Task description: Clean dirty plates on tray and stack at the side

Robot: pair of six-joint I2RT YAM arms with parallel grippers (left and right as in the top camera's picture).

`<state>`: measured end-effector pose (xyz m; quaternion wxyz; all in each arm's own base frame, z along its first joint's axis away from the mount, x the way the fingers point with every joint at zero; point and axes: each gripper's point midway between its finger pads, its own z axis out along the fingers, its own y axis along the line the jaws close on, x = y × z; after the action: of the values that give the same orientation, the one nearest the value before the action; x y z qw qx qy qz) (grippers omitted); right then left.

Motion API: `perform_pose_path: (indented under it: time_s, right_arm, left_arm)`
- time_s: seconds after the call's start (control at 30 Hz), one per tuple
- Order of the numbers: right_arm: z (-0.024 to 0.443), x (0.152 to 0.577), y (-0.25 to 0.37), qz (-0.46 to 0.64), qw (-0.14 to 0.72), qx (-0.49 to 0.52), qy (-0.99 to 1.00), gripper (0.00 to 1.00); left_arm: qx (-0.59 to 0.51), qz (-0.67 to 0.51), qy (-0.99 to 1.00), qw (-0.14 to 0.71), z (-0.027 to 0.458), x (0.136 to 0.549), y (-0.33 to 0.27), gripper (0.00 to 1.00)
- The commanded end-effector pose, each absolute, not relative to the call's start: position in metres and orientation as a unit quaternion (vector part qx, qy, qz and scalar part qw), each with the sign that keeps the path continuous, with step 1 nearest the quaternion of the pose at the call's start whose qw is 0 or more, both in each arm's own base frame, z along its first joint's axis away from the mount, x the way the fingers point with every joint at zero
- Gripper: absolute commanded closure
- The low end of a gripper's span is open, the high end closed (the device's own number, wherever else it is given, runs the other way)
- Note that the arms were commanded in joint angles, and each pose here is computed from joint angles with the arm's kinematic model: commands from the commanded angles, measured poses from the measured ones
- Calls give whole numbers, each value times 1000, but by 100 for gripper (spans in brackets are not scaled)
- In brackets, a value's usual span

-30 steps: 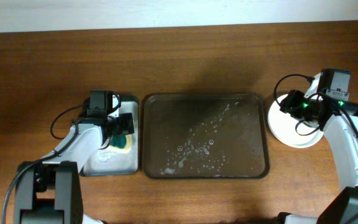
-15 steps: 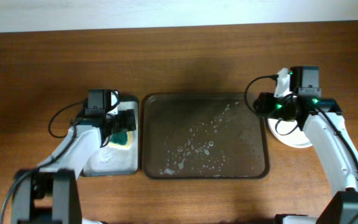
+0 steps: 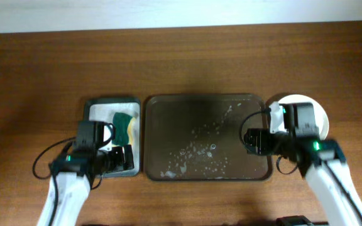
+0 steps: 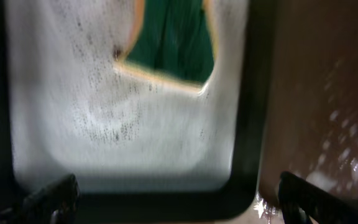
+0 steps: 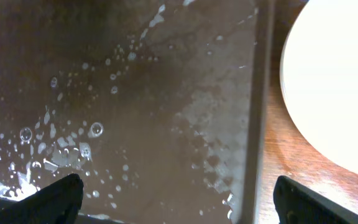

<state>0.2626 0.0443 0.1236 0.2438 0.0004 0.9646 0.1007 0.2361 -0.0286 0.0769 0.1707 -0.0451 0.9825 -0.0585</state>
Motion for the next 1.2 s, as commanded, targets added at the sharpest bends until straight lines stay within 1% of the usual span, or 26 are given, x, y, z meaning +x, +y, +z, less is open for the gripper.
perform_pose_path:
  time_s: [0.0, 0.03, 0.1, 0.17, 0.47, 0.53, 0.63, 0.73, 0.93, 1.03, 1.17]
  right_arm:
    - [146, 241, 37, 88, 342, 1, 935, 1]
    - [160, 231, 35, 89, 387, -2, 918, 1]
    - [183, 222, 35, 93, 440, -6, 893, 1]
    - [188, 220, 35, 93, 451, -6, 888, 1]
    - [185, 220, 35, 93, 445, -6, 891, 1]
    - [185, 221, 28, 73, 448, 2, 891, 1]
    - [194, 212, 15, 47, 490, 17, 870, 1]
    - [226, 212, 14, 51, 592, 18, 804, 1]
    - [240, 229, 18, 70, 730, 8, 680, 1]
    - [241, 235, 18, 71, 759, 9, 647, 1]
    - [205, 243, 19, 70, 738, 9, 671, 1]
  left_arm:
    - [-7, -67, 954, 291, 108, 230, -30, 1]
    - [-5, -71, 936, 346, 122, 227, -30, 1]
    - [-4, -72, 912, 403, 144, 223, -28, 1]
    - [-3, -73, 903, 423, 153, 224, -28, 1]
    - [-3, -73, 904, 421, 152, 224, -28, 1]
    - [-3, -73, 904, 421, 152, 224, -28, 1]
    - [-3, -73, 904, 421, 152, 224, -28, 0]
    - [-3, -73, 904, 421, 152, 224, -28, 1]
    - [-3, -73, 904, 421, 152, 224, -28, 0]
    - [-3, -73, 904, 421, 152, 224, -28, 1]
    - [-3, -73, 904, 421, 152, 224, -28, 1]
